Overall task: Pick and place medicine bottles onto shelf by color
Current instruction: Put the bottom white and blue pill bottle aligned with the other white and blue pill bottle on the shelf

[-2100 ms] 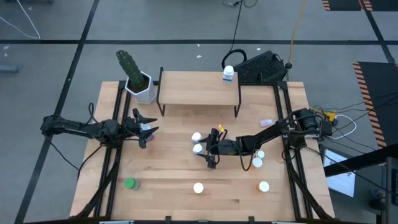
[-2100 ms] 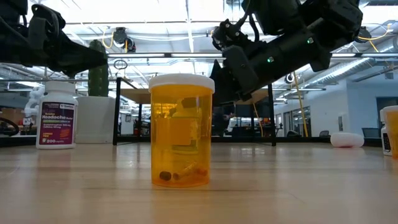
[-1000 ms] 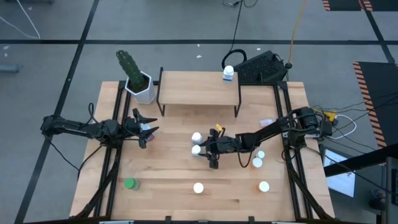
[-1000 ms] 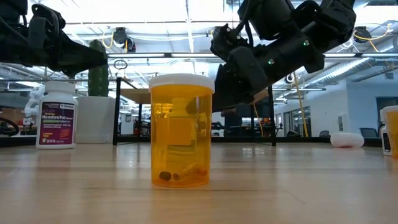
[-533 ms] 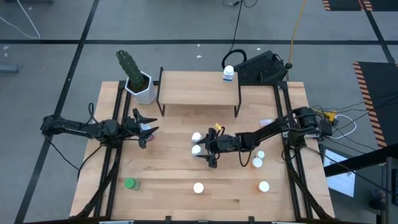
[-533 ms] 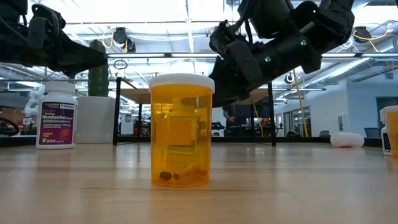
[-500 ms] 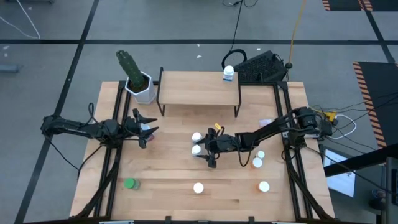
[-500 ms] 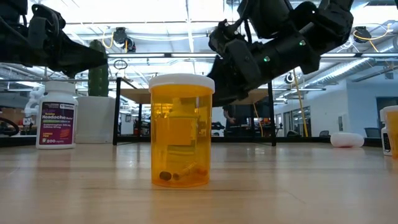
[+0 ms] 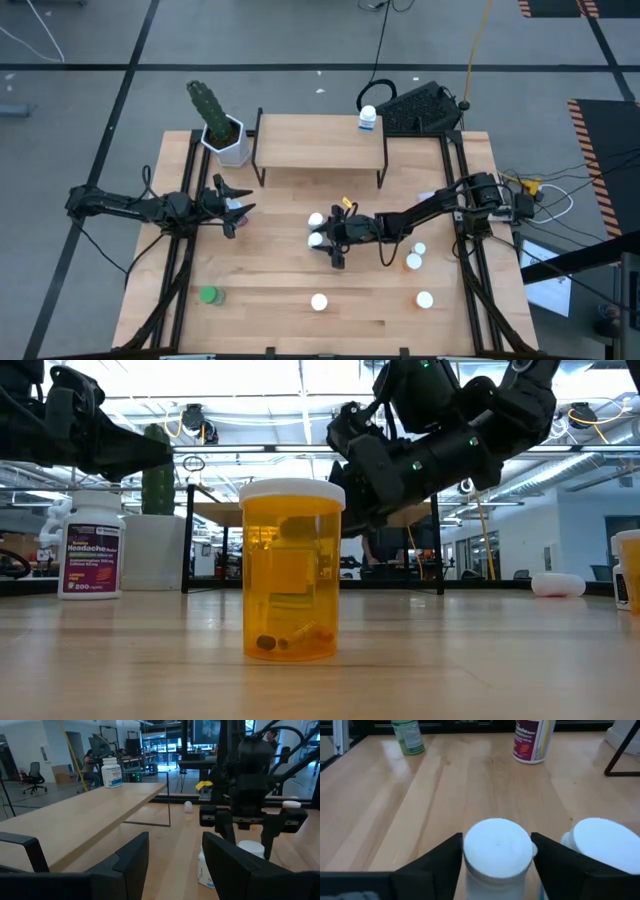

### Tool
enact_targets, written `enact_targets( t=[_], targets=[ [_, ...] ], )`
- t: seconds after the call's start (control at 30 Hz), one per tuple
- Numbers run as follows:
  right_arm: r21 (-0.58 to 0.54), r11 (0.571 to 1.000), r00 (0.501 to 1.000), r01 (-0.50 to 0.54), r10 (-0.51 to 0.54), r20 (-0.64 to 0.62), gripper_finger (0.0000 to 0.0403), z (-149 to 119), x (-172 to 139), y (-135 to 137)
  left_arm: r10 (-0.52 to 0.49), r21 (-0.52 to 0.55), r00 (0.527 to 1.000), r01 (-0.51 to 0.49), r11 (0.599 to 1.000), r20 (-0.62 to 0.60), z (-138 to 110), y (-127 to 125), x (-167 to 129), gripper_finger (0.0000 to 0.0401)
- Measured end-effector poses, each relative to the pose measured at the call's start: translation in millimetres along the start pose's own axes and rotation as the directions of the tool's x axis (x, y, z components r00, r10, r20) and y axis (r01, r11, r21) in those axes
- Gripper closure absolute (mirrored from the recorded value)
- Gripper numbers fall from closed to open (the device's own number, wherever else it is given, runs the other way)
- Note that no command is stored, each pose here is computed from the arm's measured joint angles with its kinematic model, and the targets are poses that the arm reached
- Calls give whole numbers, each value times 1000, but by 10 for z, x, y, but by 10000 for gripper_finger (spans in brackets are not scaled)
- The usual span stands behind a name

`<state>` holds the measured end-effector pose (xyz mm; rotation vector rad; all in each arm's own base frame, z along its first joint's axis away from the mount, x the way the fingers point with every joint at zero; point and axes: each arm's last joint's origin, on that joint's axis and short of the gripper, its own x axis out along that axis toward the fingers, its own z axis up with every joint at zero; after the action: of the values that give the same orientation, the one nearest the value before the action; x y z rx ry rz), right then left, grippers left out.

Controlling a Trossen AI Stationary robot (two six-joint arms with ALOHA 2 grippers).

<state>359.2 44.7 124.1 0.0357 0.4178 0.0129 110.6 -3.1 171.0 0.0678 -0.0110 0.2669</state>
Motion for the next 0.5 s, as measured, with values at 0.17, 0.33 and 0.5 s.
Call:
enact_targets(
  t=[0.17, 0.33, 0.5],
  targets=[
    [-2, 1000, 1000, -6, 6, 8, 228, 10, -1, -1, 0, 1, 1000, 0, 1000, -1, -1, 0, 0, 213],
    [25, 995, 995, -100, 100, -3, 227, 66, -44, -27, 0, 1, 1000, 0, 1000, -2, -1, 0, 0, 213],
    [21, 984, 984, -176, 176, -2, 223, 397, -337, -181, -1, -1, 1000, 1, 1000, -10, -10, -1, 0, 213]
  ],
)
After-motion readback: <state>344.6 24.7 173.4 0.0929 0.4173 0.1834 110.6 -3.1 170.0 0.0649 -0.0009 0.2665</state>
